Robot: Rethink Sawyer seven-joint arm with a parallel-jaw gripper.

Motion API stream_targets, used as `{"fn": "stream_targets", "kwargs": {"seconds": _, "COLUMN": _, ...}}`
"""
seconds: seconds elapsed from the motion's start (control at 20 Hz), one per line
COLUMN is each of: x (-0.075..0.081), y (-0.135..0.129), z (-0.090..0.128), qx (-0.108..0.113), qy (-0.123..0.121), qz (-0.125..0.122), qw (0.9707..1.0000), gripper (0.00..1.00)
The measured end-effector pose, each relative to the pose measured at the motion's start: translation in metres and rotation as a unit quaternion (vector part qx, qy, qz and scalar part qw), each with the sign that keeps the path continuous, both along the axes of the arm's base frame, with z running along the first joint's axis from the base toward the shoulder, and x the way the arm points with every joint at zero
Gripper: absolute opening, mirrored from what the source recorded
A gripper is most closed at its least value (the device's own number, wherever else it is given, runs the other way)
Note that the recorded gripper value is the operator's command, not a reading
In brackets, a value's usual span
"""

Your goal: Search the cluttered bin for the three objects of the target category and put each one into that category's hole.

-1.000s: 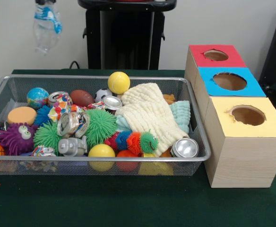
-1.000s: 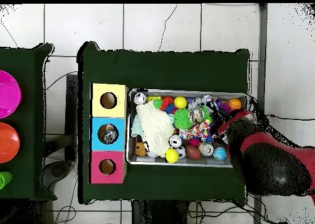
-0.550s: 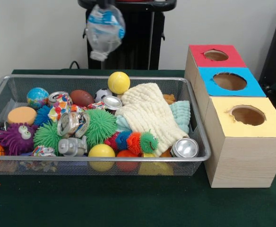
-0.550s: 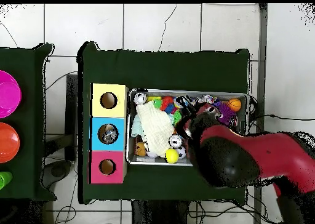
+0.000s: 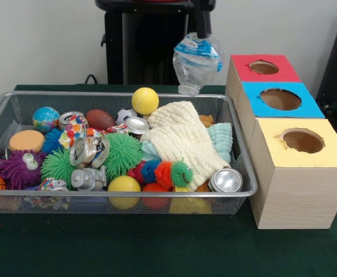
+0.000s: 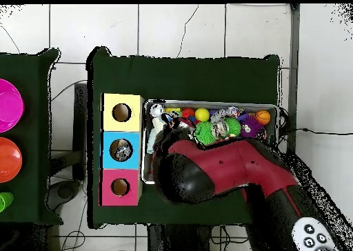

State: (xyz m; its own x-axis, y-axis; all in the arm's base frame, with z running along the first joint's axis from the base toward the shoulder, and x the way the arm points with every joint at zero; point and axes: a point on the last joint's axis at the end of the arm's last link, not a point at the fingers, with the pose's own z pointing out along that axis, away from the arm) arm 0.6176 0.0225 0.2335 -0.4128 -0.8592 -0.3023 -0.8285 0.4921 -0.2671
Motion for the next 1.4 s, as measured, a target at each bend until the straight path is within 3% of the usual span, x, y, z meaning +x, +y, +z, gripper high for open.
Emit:
{"fn": "stream_targets", "kwargs": {"seconds": 0.3, "x": -0.006, "y": 0.017, "z": -0.011, "qx": -0.01, "qy": 0.0, "qz": -0.001, "qw": 0.9999, "gripper": 0.0}}
{"fn": "stream_targets", "kwargs": {"seconds": 0.7, "x": -0.014, "y": 0.009, "z": -0.021, "qx": -0.021, "qy": 0.002, "qz": -0.036, "qw": 0.9991, "gripper": 0.0}}
{"fn": "stream_targets", "kwargs": {"seconds": 0.85, "x": -0.015, "y": 0.013, "z": -0.022, "qx": -0.016, "qy": -0.01, "qz": -0.05, "qw": 0.9986, "gripper": 0.0}}
{"fn": "stream_targets", "kwargs": {"seconds": 1.0, "x": -0.014, "y": 0.022, "z": -0.02, "qx": -0.001, "qy": -0.025, "qz": -0.065, "qw": 0.9975, "gripper": 0.0}}
{"fn": "stream_targets", "kwargs": {"seconds": 1.1, "x": -0.013, "y": 0.032, "z": -0.016, "qx": 0.022, "qy": -0.032, "qz": -0.086, "qw": 0.9956, "gripper": 0.0}}
{"fn": "stream_targets", "kwargs": {"seconds": 1.25, "x": -0.015, "y": 0.039, "z": -0.014, "qx": 0.042, "qy": -0.028, "qz": -0.107, "qw": 0.993, "gripper": 0.0}}
{"fn": "stream_targets", "kwargs": {"seconds": 1.4, "x": -0.018, "y": 0.042, "z": -0.013, "qx": 0.068, "qy": -0.01, "qz": -0.135, "qw": 0.9884, "gripper": 0.0}}
